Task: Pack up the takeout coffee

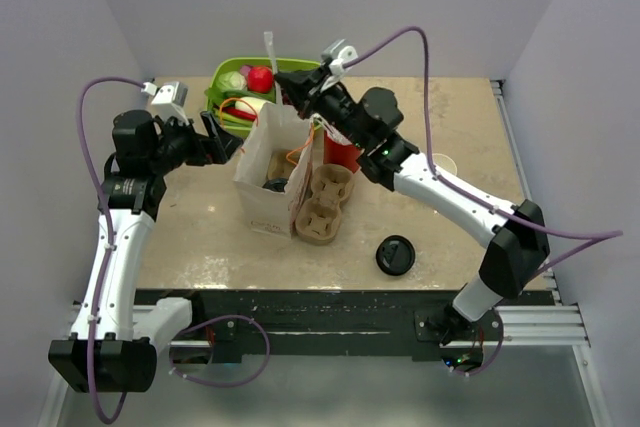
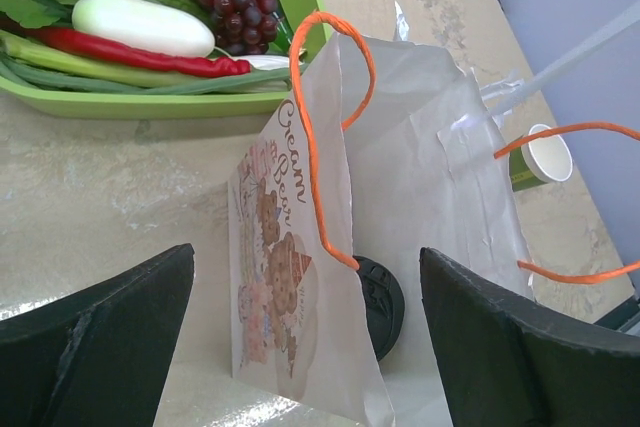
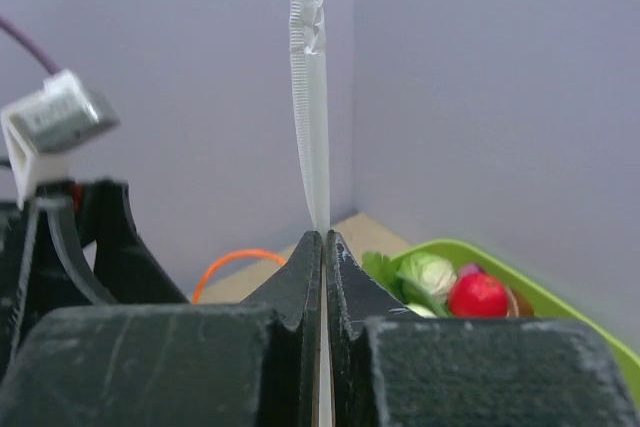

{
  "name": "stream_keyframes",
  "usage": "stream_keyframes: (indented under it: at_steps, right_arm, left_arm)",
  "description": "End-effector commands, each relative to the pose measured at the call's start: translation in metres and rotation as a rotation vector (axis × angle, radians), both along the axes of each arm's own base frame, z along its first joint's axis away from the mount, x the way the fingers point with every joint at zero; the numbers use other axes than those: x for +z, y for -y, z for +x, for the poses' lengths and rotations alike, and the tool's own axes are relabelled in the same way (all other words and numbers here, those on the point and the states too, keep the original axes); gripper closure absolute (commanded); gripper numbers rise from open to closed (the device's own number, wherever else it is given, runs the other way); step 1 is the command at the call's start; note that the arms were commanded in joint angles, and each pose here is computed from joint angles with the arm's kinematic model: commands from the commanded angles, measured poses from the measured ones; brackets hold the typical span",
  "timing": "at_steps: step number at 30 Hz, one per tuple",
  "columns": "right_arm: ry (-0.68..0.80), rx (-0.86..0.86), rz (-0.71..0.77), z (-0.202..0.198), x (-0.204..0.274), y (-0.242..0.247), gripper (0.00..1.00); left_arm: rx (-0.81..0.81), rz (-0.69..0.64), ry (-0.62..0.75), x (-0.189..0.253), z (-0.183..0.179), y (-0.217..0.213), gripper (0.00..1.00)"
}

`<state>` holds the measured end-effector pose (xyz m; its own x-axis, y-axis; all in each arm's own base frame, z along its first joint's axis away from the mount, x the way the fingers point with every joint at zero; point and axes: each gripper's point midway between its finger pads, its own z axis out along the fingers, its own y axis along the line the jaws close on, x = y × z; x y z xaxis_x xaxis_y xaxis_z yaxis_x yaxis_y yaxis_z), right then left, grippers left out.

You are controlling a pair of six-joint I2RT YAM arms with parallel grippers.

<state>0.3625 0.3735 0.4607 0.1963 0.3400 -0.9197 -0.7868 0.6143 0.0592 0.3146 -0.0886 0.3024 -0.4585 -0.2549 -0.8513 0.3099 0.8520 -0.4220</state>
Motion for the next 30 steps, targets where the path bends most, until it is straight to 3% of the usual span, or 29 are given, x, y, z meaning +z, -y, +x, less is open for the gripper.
stream_keyframes:
  at_steps: [1, 4, 5, 9, 11, 12, 16, 20, 25, 30]
  right_arm:
    - [0.08, -0.05, -0.049, -0.001, -0.003, 0.001, 1.0]
    - [0.049, -0.046, -0.082, -0.001, -0.02, -0.001, 0.64]
    - [0.044, -0.045, -0.088, -0.001, -0.022, -0.001, 0.45]
    - [0.026, -0.066, -0.076, -0.002, -0.005, 0.007, 0.28]
    - [0.001, -0.08, -0.075, -0.002, 0.001, 0.012, 0.25]
    - [-0.018, -0.087, -0.066, -0.003, 0.005, 0.014, 0.13]
    - [-0.187, -0.25, 0.004, 0.014, 0.013, 0.049, 0.02]
    - [-0.394, -0.468, 0.063, 0.037, 0.005, 0.119, 0.02]
    - [-0.652, -0.759, 0.103, 0.055, -0.061, 0.261, 0.02]
    - [-0.764, -1.143, 0.036, 0.014, -0.122, 0.361, 0.02]
  left_arm:
    - [0.029, 0.003, 0.044, 0.012, 0.0, -0.004, 0.01]
    - [0.035, 0.007, 0.035, 0.01, 0.001, -0.005, 0.01]
    - [0.039, 0.009, 0.042, 0.011, 0.001, -0.006, 0.01]
    - [0.073, 0.015, 0.047, 0.016, 0.002, -0.011, 0.01]
    - [0.093, 0.017, 0.056, 0.021, 0.001, -0.014, 0.01]
    - [0.105, 0.017, 0.055, 0.023, 0.001, -0.015, 0.0]
    - [0.204, 0.019, 0.065, 0.035, 0.003, -0.03, 0.0]
    - [0.32, 0.023, 0.06, 0.047, 0.008, -0.047, 0.0]
    - [0.476, 0.039, -0.002, 0.044, 0.027, -0.077, 0.0]
    - [0.679, 0.052, -0.108, 0.017, 0.045, -0.124, 0.0]
